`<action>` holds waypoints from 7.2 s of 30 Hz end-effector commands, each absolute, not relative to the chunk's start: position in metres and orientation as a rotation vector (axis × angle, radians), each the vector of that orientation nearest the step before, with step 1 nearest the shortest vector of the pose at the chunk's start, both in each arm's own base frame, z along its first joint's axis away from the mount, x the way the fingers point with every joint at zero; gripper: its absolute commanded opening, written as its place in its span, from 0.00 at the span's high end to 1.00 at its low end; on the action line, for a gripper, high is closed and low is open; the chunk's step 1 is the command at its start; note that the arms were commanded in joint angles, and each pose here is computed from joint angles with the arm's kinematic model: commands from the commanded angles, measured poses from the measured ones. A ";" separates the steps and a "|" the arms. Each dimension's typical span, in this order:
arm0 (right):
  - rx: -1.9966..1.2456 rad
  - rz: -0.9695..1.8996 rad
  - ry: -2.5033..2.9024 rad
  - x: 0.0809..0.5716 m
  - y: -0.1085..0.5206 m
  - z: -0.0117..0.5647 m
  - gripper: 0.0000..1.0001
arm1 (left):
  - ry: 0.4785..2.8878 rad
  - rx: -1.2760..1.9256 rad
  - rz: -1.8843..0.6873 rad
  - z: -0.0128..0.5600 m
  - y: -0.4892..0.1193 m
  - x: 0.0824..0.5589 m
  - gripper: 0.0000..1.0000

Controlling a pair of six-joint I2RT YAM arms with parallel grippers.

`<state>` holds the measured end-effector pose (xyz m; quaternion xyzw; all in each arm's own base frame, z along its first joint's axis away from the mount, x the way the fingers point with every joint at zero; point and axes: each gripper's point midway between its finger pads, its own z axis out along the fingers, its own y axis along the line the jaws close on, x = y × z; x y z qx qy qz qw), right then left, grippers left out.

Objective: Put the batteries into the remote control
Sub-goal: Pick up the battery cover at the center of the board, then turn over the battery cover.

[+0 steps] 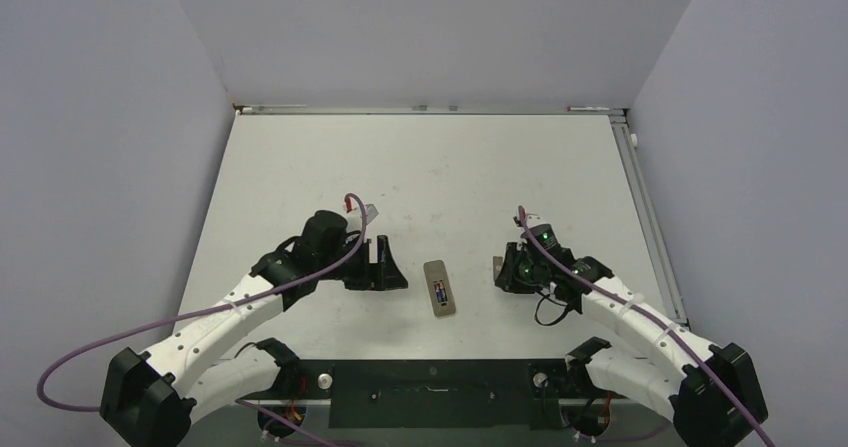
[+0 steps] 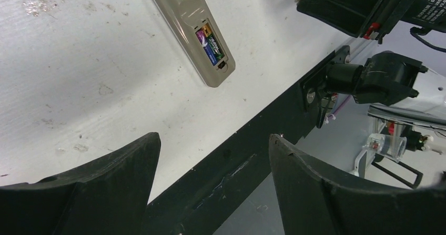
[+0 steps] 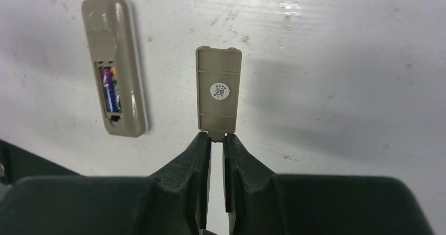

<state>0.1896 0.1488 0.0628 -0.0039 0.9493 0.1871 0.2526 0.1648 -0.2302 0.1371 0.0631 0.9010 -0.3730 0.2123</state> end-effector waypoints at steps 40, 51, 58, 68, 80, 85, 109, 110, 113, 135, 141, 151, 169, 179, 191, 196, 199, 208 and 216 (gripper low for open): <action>-1.419 0.604 1.951 0.107 0.317 0.158 0.91 | 2.433 0.220 -1.515 0.184 -0.256 0.127 0.52; -1.412 0.610 1.925 0.104 0.324 0.165 0.92 | 2.450 0.206 -1.513 0.177 -0.256 0.126 0.63; -1.405 0.596 1.915 0.106 0.325 0.170 0.91 | 2.450 0.208 -1.521 0.177 -0.256 0.125 0.68; -1.409 0.591 1.913 0.106 0.326 0.169 0.91 | 2.449 0.202 -1.532 0.176 -0.257 0.125 0.86; -1.336 0.545 1.889 0.115 0.317 0.176 0.63 | 2.427 0.174 -1.578 0.179 -0.259 0.125 1.00; -1.298 0.508 1.880 0.122 0.312 0.184 0.61 | 2.427 0.129 -1.577 0.179 -0.259 0.127 1.00; -1.421 0.206 1.498 0.115 0.332 0.193 0.59 | 2.359 -0.301 -1.855 0.182 -0.251 0.143 1.00; -1.426 0.188 1.485 0.115 0.332 0.192 0.59 | 2.356 -0.308 -1.861 0.183 -0.250 0.143 1.00; -1.449 0.135 1.448 0.114 0.335 0.188 0.59 | 2.350 -0.319 -1.873 0.185 -0.249 0.143 1.00; -1.419 -0.223 1.352 0.127 0.336 0.178 0.70 | 2.340 -0.330 -1.932 0.188 -0.246 0.138 1.00; -1.407 -0.234 1.344 0.128 0.338 0.179 0.91 | 2.332 -0.326 -1.951 0.190 -0.247 0.137 1.00; -1.390 -0.194 1.347 0.127 0.336 0.180 0.92 | 2.329 -0.325 -1.957 0.190 -0.246 0.136 0.82; -1.293 0.153 1.539 0.129 0.314 0.184 0.92 | 2.216 -0.217 -1.944 0.201 -0.245 0.140 0.53; -1.217 0.473 1.729 0.139 0.309 0.178 0.91 | 2.086 -0.075 -1.973 0.221 -0.244 0.136 0.51; -1.138 1.029 1.948 0.134 0.305 0.172 0.91 | 2.127 0.143 -1.863 0.216 -0.245 0.131 0.51; -1.102 1.301 2.009 0.123 0.303 0.172 0.91 | 2.180 0.211 -1.777 0.208 -0.244 0.129 0.51; -1.110 1.419 2.008 0.112 0.304 0.173 0.91 | 2.187 0.272 -1.747 0.207 -0.247 0.124 0.52; -1.137 1.717 1.948 0.082 0.309 0.184 0.91 | 2.249 0.493 -1.618 0.196 -0.266 0.098 0.52; -1.099 1.878 1.903 0.070 0.310 0.192 0.91 | 2.227 0.541 -1.650 0.199 -0.270 0.089 0.53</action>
